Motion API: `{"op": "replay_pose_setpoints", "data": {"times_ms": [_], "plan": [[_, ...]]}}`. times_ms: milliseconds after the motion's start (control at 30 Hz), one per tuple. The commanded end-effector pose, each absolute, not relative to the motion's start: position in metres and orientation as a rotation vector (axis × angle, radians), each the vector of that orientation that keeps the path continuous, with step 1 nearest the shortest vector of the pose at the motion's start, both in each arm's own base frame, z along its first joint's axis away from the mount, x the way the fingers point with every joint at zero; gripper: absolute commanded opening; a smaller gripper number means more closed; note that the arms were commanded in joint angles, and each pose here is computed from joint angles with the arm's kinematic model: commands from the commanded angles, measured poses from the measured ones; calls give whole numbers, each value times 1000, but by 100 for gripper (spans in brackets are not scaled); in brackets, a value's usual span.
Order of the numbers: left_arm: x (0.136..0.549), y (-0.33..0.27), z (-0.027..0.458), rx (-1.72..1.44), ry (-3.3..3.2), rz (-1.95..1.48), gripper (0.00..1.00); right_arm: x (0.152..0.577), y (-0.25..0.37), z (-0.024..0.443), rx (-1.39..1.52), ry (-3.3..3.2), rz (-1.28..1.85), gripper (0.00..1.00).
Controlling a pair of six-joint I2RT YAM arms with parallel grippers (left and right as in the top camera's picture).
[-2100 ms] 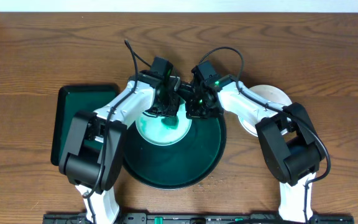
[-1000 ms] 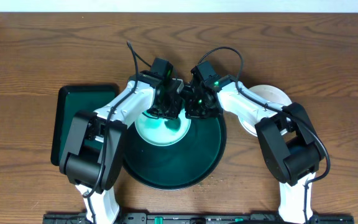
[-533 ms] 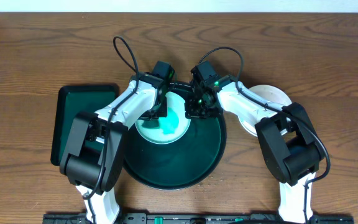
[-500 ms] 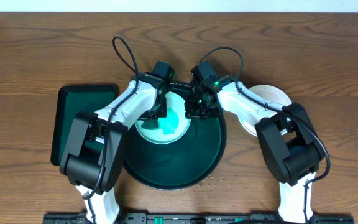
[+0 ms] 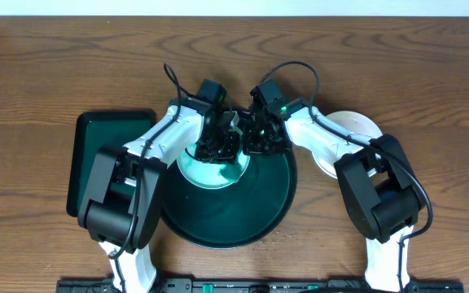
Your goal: Clean dirty plates on tray and stack at the side
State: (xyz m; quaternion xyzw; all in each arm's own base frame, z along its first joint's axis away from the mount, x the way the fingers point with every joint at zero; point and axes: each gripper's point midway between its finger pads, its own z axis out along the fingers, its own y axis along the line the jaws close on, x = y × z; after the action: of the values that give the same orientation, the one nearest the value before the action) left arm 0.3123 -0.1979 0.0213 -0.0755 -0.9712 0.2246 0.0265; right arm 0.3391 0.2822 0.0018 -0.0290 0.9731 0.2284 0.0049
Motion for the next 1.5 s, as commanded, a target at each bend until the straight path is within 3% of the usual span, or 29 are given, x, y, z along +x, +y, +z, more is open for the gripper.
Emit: {"op": "replay_pose_setpoints", "data": {"times_ms": [0, 267, 467, 567, 833, 1067, 1267, 1467], "plan": [[321, -203, 17, -271, -3016, 756, 8, 327, 271, -22, -64, 3116, 621, 1], [369, -108, 2, 47, -3343, -155, 7, 327, 271, -22, -63, 3115, 620, 1], [367, -52, 16, 112, -3308, -706, 7, 328, 269, -22, -62, 3112, 604, 1], [351, -52, 14, 93, -3244, -672, 7, 329, 269, -22, -62, 3108, 602, 1], [307, -101, 22, 85, -3080, -143, 7, 328, 269, -23, -61, 3113, 599, 1], [317, -111, 86, 58, -3231, 44, 7, 325, 269, -22, -74, 3122, 605, 1], [333, -77, 140, 179, -3443, -44, 7, 329, 272, -5, -178, 3065, 637, 1], [340, -59, 143, 277, -3456, -54, 7, 346, 250, 38, -213, 2928, 414, 1]]}}
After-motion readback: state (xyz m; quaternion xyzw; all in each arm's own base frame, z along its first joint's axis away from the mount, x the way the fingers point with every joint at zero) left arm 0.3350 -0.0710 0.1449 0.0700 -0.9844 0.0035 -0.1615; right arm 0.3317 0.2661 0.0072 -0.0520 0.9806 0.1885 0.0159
